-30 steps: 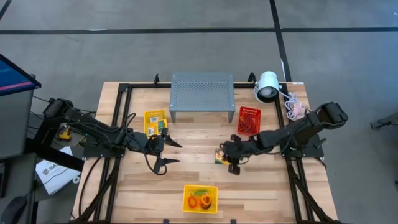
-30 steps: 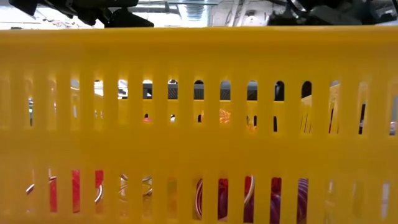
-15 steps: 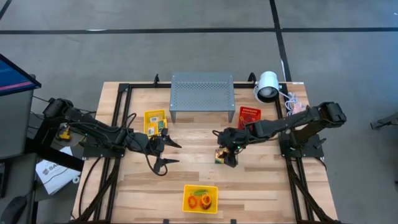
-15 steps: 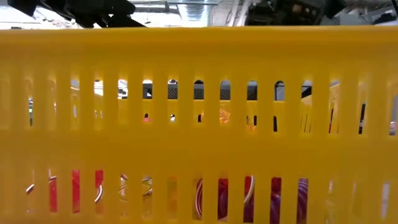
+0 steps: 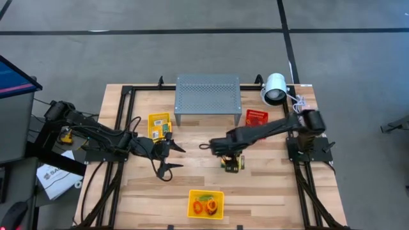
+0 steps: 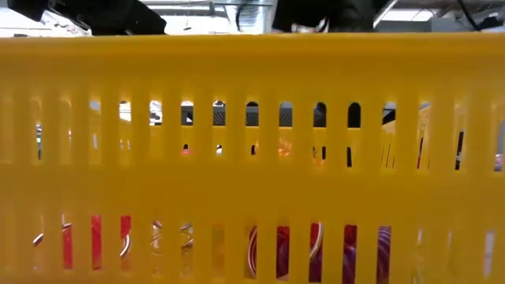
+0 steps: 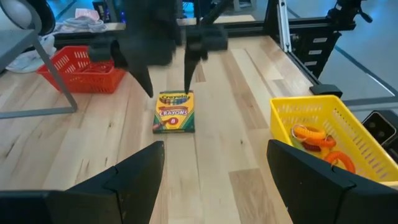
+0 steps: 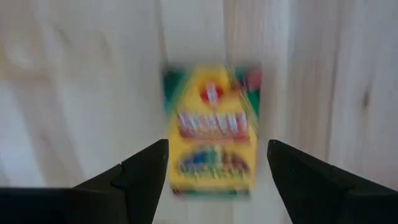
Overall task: Pick & Place Office Desk Supplies
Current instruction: Put the yellow crayon box into the top yellow bin
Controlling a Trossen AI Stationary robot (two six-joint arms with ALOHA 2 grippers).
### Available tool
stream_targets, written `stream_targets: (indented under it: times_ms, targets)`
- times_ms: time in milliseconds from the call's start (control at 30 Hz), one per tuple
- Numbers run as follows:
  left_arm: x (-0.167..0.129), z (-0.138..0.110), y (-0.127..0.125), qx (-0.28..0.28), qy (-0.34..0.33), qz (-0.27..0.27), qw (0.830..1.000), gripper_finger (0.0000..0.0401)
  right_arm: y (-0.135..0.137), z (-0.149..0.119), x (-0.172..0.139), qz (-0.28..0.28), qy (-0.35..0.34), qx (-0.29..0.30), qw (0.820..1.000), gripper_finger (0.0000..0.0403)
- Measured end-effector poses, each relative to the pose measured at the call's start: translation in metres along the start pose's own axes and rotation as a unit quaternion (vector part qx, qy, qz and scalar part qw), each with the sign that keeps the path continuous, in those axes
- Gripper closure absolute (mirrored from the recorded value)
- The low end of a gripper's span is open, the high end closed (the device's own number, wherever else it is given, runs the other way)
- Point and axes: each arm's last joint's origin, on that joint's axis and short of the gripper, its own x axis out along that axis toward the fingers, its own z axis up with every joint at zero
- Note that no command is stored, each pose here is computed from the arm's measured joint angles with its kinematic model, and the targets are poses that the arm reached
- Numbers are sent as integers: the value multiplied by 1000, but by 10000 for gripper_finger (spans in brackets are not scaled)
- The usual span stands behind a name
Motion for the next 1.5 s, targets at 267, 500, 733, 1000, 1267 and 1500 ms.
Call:
stream_targets:
  times_ms: [267, 500, 733, 1000, 1267, 1500]
  targets:
    - [0, -2, 0, 1, 13, 1, 1000, 121, 5, 2, 13, -43, 38, -18, 998, 133]
    - [0, -4, 0, -7, 21, 1, 1000, 121, 6, 5, -5, -29, -16, -5, 999, 133]
    - [0, -4, 0, -8, 18, 1, 1000, 121, 3, 6, -11, -27, -28, -8, 999, 132]
    - [0, -4, 0, -12, 18, 1, 1000, 121, 6, 6, -11, -5, -25, -27, 999, 132]
    - [0, -4, 0, -12, 18, 1, 1000, 121, 6, 6, -11, -2, -28, -27, 999, 112]
    - [0, -4, 0, -12, 18, 1, 1000, 121, 8, 6, -11, 0, -29, -30, 999, 17]
